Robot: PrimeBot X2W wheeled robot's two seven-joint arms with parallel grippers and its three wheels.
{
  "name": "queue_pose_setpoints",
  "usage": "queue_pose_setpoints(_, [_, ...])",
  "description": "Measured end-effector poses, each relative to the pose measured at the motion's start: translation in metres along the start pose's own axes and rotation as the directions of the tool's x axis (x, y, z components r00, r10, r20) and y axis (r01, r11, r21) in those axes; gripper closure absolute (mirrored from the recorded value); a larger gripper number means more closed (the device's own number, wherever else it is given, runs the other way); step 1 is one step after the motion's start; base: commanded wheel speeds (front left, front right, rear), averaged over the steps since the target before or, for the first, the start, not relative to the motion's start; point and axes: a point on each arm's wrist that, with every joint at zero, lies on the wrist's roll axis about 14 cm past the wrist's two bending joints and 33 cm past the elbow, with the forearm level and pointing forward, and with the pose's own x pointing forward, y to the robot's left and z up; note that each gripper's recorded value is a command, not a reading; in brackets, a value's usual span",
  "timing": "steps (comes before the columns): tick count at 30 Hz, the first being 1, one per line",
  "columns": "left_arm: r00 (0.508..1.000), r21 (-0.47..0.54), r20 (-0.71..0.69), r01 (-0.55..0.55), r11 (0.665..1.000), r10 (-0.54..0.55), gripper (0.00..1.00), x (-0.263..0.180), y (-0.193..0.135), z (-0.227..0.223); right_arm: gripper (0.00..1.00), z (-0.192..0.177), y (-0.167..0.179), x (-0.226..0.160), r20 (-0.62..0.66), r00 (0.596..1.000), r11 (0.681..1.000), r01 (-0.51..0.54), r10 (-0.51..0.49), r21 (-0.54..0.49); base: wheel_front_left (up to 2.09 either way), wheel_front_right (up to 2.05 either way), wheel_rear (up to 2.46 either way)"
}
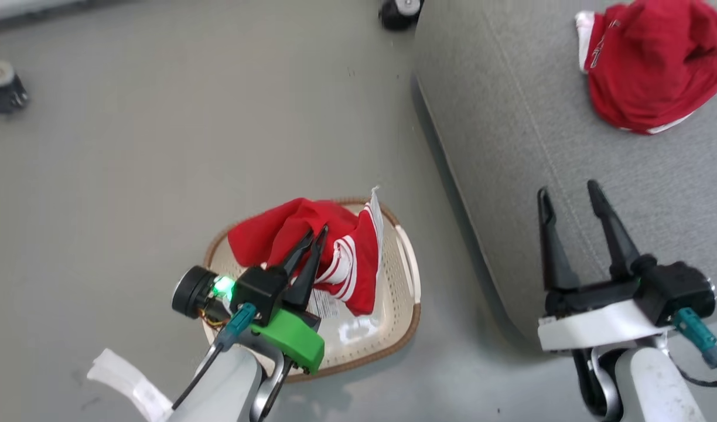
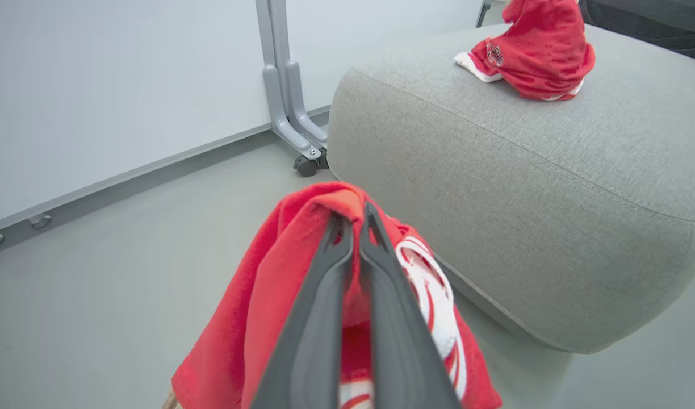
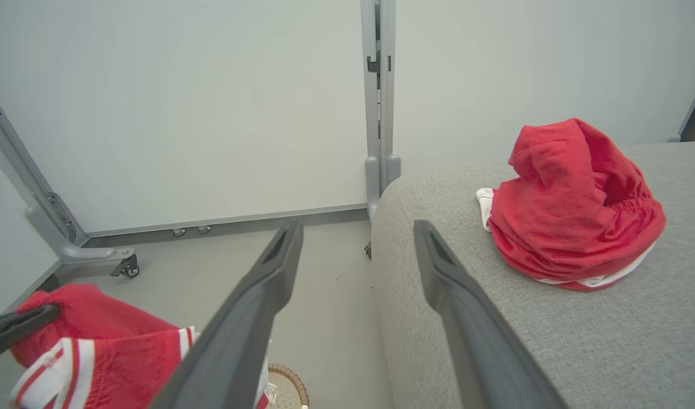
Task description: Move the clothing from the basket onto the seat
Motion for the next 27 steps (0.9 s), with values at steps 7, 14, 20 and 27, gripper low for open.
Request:
queue_pose_setpoints(7, [0.982,0.058,0.187,-0.048,0.997,0.037,1.00,-0.026,-0.009,0.070,0.00,0.029,0.017,-0.034,0.060,0.998,0.999,-0.036,0.036,0.009,0.00,0.00,0.00])
queue_pose_setpoints(14, [0.929,0.111,0.371,-0.060,0.992,0.015,1.00,-0.044,-0.025,0.140,0.00,0.056,0.022,-0.058,0.137,0.989,0.999,-0.051,0.050,0.004,0.00,0.00,0.00])
queue_pose_setpoints(20, [0.904,0.149,0.427,-0.045,0.988,-0.023,1.00,-0.052,-0.041,0.163,0.00,0.069,0.019,-0.075,0.178,0.983,0.999,-0.036,0.035,0.002,0.00,0.00,0.00])
queue_pose_setpoints(27, [0.897,0.183,0.429,0.027,0.983,-0.104,1.00,-0.045,-0.067,0.169,0.00,0.066,0.033,-0.085,0.168,0.983,0.997,-0.082,0.078,0.012,0.00,0.00,0.00])
